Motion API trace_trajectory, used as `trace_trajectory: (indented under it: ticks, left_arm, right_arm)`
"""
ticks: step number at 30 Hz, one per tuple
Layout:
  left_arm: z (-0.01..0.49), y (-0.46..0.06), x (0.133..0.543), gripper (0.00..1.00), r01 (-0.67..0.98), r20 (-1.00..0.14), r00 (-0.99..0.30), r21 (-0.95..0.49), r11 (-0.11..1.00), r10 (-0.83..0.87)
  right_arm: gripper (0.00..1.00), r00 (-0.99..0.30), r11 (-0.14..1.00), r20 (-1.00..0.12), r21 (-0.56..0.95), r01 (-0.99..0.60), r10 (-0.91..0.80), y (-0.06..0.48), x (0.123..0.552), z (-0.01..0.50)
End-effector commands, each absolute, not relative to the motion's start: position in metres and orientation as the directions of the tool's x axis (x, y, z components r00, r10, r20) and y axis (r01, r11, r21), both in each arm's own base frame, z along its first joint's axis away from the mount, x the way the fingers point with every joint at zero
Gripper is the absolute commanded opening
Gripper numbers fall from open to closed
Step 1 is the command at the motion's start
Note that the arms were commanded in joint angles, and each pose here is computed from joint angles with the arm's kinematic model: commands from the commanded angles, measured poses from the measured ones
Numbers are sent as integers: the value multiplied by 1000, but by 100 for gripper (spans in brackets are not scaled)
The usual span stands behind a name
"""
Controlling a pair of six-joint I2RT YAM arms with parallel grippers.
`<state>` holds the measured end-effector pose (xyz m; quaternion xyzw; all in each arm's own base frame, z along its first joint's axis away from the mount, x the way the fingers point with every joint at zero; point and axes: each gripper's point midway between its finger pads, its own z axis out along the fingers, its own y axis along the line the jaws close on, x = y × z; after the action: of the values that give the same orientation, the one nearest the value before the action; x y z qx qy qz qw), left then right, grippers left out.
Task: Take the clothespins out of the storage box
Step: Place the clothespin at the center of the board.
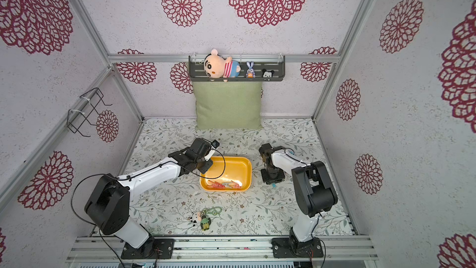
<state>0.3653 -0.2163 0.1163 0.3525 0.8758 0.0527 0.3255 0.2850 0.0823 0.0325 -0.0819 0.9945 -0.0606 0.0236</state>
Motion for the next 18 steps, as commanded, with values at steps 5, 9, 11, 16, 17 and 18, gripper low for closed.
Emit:
trace_trajectory:
  ticks: [5, 9, 11, 16, 17, 18]
  left_arm:
    - [118, -216, 363, 0, 591, -513, -529, 349, 727, 676]
    - [119, -216, 363, 0, 592, -516, -528, 346, 728, 674]
    - [118, -217, 363, 0, 593, -517, -529, 343, 729, 673]
    - [117, -219, 362, 0, 600, -518, -531, 328, 729, 670]
    - [117, -219, 362, 0, 601, -518, -531, 328, 729, 670]
    - [117, -219, 362, 0, 600, -519, -531, 327, 730, 670]
  right_arm:
    - [28, -982, 987, -118, -79, -142, -151, 87, 291, 56]
    - [28, -978, 990, -150, -4, -143, -142, 99, 291, 62]
    - [28, -980, 990, -142, -6, -141, -141, 98, 289, 59]
    - [26, -983, 991, -128, -43, -130, -134, 90, 287, 52]
    - [24, -983, 991, -131, -45, -125, -130, 90, 288, 53]
    - [24, -983, 991, -131, -45, -125, -129, 89, 288, 52]
